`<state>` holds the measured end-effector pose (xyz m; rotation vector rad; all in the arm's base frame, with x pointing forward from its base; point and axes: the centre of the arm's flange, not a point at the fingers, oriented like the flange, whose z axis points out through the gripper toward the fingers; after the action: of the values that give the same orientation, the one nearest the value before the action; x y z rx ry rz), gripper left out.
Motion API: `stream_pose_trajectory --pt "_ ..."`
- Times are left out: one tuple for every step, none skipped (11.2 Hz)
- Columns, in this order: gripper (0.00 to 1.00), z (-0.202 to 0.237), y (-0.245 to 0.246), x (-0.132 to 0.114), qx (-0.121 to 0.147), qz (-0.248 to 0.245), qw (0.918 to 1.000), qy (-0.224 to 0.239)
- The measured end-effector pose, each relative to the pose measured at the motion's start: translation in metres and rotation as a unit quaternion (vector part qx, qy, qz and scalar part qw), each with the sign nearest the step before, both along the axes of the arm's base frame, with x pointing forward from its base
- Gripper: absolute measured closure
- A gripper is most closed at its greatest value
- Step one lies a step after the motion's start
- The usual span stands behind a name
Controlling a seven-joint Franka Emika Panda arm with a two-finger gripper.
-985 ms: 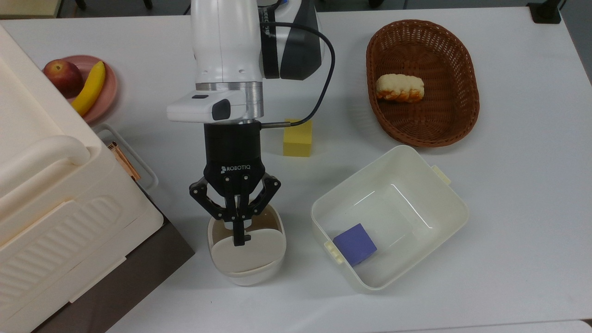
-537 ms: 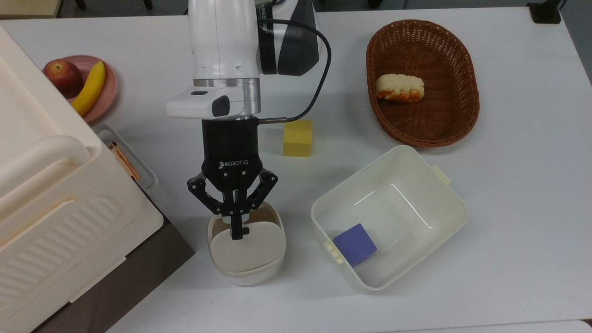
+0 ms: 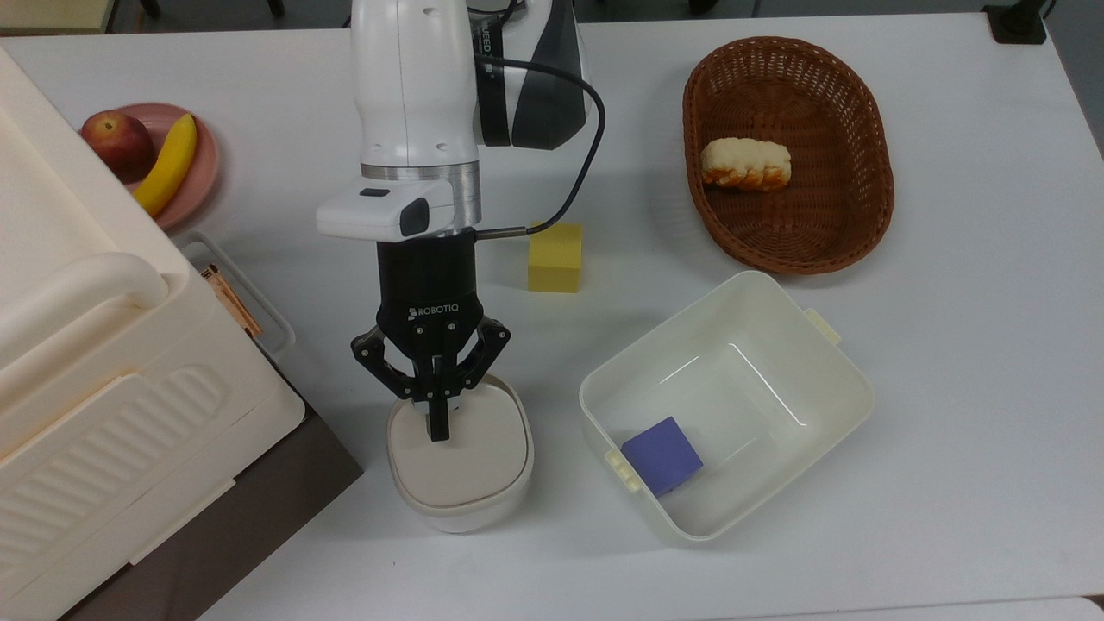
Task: Close the trash can
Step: 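Push the lid flat onto the trash can rim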
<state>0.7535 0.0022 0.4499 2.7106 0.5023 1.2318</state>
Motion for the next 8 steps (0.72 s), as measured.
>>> stream_pose_trajectory --pt "0.99 -0.004 0.000 -0.004 -0.003 0.003 1.0000 0.006" --pt "0.99 -0.007 0.001 -0.011 -0.008 0.007 0.9998 0.014" --pt "0.99 -0.006 0.001 -0.016 -0.009 0.009 0.9998 0.017" --pt "0.99 -0.006 0.001 -0.020 -0.010 0.009 0.9997 0.020" --pt "0.99 -0.006 0.001 -0.025 -0.011 0.010 0.9996 0.023" --pt "0.99 -0.006 0.001 -0.028 -0.013 0.012 0.9995 0.026" --pt "0.99 -0.007 0.000 -0.029 -0.014 0.011 0.9995 0.028" --pt "0.99 -0.011 -0.002 -0.030 -0.015 0.011 0.9993 0.031"
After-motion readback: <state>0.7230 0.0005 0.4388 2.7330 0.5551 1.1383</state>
